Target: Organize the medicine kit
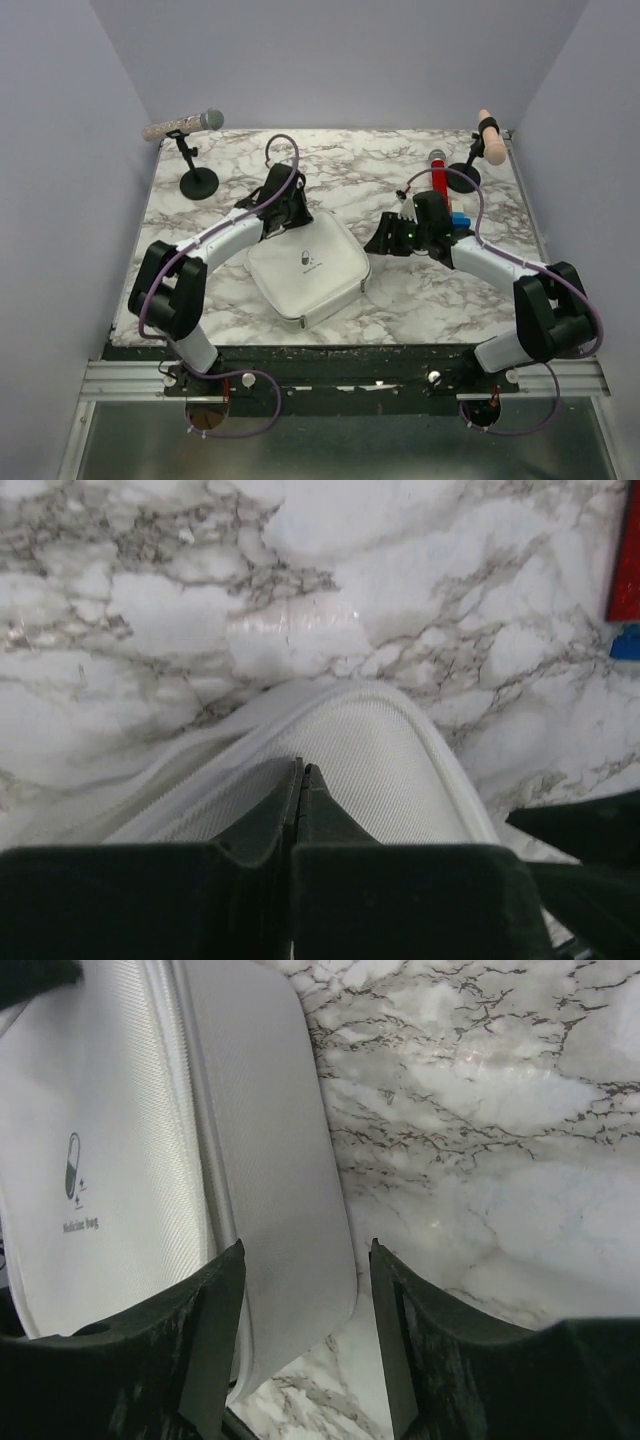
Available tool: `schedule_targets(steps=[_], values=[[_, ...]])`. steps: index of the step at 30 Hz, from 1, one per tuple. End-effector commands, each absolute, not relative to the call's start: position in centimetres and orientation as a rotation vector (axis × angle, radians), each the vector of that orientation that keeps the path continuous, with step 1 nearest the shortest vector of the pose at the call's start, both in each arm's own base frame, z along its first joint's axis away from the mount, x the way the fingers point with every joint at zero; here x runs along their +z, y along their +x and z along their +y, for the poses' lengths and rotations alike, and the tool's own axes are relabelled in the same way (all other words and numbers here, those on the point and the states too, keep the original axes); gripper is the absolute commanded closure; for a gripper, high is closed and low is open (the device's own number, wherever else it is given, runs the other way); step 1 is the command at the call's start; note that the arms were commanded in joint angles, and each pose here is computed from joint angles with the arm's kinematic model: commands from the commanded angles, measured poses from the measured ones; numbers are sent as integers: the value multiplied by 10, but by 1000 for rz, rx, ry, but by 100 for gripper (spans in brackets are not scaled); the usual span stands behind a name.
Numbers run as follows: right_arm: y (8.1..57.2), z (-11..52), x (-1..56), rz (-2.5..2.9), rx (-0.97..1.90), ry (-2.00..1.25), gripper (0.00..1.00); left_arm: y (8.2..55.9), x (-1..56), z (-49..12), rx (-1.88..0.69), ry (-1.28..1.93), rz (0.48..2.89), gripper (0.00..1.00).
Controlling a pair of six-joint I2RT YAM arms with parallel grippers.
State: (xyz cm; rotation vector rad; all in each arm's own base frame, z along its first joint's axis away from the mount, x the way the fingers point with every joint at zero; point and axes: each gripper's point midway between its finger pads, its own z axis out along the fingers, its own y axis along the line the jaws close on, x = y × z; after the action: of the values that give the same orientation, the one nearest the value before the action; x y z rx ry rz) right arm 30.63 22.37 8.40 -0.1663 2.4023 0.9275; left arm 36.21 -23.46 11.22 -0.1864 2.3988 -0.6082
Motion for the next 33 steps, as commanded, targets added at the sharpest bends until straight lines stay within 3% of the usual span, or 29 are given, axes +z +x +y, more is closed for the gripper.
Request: schedule_targets(steps=[1, 4, 5, 7, 8, 9, 11, 16, 24, 31, 33], values=[[308, 207, 106, 2368, 798, -62, 36, 410, 146, -216, -509, -192, 2292, 100], [317, 206, 132, 2303, 783, -72, 32, 407, 192, -186, -402, -224, 2195, 100], [318, 210, 140, 2283, 803, -95, 31, 399, 200, -174, -362, -245, 2180, 94], [319, 221, 148, 2260, 874, -160, 29, 375, 208, -152, -317, -305, 2155, 54], [320, 228, 149, 2263, 914, -185, 29, 359, 211, -141, -315, -361, 2142, 42], [320, 233, 147, 2275, 937, -204, 29, 342, 208, -133, -329, -418, 2132, 33], [320, 242, 142, 2293, 987, -234, 30, 311, 195, -120, -367, -521, 2122, 23], [314, 256, 128, 2341, 1037, -317, 34, 253, 166, -96, -427, -675, 2101, 21], [302, 264, 105, 2422, 1045, -379, 48, 237, 149, -98, -500, -692, 2101, 24], [312, 242, 90, 2483, 862, -219, 98, 243, 140, -110, -544, -668, 2133, 25], [318, 230, 89, 2478, 789, -139, 99, 246, 142, -112, -548, -655, 2126, 25]])
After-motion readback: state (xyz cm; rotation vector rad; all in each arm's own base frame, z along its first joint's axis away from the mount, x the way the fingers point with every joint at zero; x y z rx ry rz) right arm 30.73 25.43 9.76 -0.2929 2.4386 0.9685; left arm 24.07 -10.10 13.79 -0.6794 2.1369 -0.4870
